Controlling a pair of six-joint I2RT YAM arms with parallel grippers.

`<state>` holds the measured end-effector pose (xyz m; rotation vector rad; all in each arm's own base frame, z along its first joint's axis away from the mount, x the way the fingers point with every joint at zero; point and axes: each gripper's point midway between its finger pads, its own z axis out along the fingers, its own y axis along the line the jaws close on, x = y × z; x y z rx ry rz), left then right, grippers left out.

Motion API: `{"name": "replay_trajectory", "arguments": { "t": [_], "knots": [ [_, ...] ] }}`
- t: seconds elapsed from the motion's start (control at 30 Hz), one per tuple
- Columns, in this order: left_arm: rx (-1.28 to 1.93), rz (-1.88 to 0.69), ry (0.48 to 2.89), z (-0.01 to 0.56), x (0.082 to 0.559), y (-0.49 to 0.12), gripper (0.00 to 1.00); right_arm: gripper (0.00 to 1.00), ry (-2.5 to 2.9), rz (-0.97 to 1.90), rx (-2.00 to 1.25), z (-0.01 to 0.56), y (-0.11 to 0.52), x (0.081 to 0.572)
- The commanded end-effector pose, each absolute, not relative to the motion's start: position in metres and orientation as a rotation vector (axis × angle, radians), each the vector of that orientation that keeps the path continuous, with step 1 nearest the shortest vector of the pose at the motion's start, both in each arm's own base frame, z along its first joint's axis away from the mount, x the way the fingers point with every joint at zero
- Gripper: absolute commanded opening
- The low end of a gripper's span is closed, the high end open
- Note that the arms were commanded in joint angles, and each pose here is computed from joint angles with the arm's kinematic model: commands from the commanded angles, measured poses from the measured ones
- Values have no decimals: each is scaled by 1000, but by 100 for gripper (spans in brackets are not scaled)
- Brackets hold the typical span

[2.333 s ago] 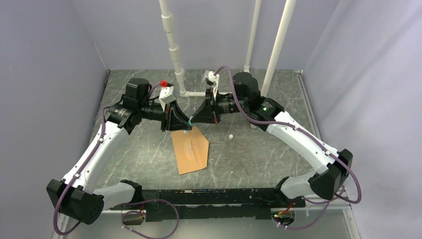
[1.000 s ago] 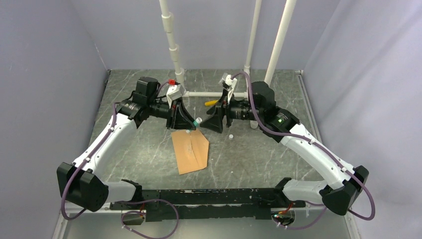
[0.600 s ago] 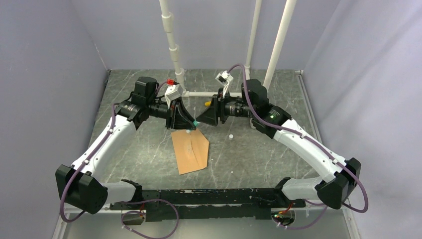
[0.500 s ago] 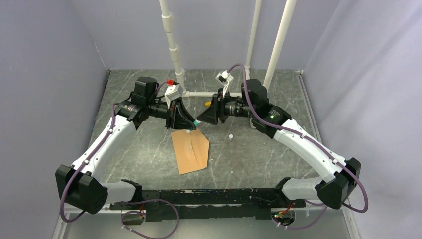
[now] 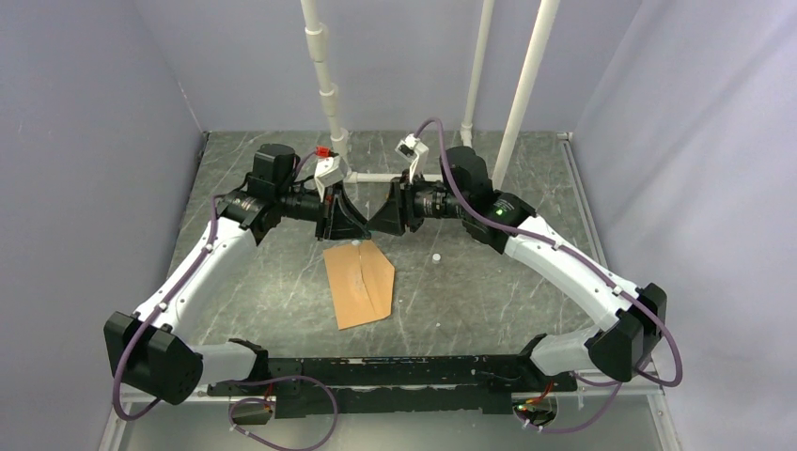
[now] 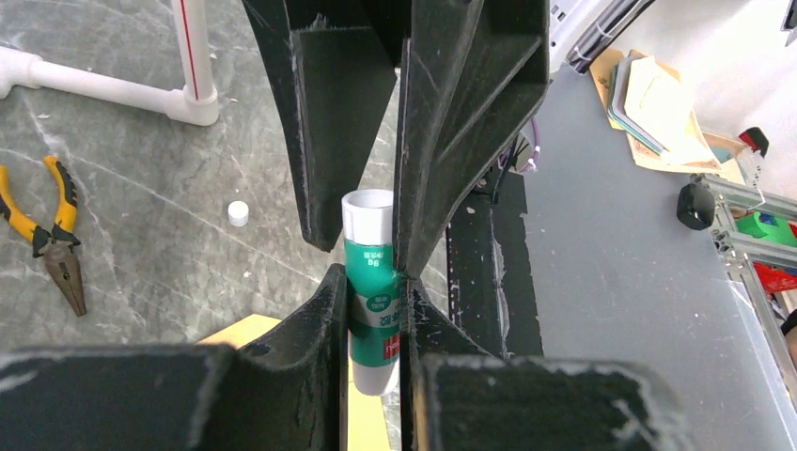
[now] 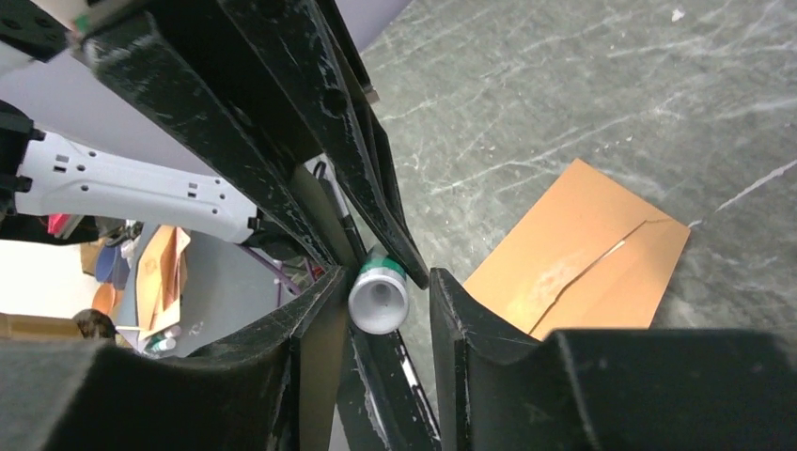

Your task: Place the letter into the envelope and seal it

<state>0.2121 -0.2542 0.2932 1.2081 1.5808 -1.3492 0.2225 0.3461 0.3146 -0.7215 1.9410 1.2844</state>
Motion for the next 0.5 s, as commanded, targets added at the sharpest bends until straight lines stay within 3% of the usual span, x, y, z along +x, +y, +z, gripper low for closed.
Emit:
{"name": "replay_trajectory", "arguments": {
  "t": [0.0,0.07,0.17,0.23,0.27,0.37,0.47],
  "knots": [
    [1212,-1305,1521,310,212,-254,2,41,1905,1252,-730,333,344,225],
    [1210,-1301,1518,311,212,-253,2,37,1912,1248,-731,332,343,224],
    [1207,-1293,1523,310,213,-253,2,17,1912,1260,-699,335,342,223],
    [1208,-1289,1531,308,213,-253,3,15,1907,1270,-661,339,342,225],
    [1210,-1284,1533,307,213,-252,3,18,1904,1278,-647,341,342,225],
    [1218,-1285,1542,305,212,-252,2,46,1898,1288,-615,346,343,228],
    [1226,-1286,1546,304,211,-251,2,48,1910,1269,-614,345,344,232]
  ]
}}
